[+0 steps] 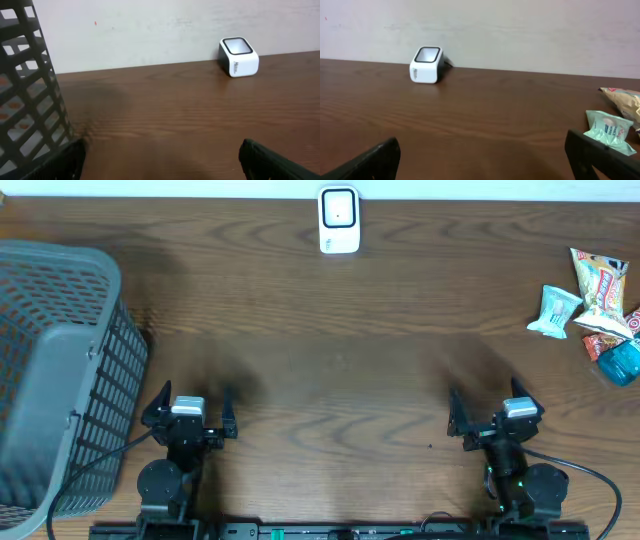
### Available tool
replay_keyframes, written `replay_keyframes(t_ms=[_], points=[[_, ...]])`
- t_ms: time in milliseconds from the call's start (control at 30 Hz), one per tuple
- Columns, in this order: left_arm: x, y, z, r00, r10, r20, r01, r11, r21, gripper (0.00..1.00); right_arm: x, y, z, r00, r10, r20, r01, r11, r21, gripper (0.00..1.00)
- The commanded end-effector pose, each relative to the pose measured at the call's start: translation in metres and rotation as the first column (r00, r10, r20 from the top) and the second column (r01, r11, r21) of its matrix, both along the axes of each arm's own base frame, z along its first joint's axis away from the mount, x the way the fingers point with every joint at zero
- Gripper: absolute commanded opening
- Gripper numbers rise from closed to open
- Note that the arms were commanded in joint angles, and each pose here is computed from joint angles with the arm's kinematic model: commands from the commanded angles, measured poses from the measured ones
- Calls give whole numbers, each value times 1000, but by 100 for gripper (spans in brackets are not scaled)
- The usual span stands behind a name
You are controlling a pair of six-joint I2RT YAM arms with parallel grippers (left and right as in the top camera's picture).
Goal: Scan the item barcode
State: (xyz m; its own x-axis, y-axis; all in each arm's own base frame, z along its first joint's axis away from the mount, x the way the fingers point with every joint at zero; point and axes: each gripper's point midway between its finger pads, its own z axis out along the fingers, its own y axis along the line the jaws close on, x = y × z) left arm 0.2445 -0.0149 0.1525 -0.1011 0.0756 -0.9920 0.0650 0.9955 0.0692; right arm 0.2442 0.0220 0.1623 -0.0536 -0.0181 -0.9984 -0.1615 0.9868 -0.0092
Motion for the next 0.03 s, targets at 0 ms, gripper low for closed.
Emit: replay_keyframes(t_ms=[0], points=[[-1, 5, -16, 998, 27, -49, -27, 1000, 10, 98, 0, 0, -1, 1000, 0, 2, 0, 1000, -2, 99]])
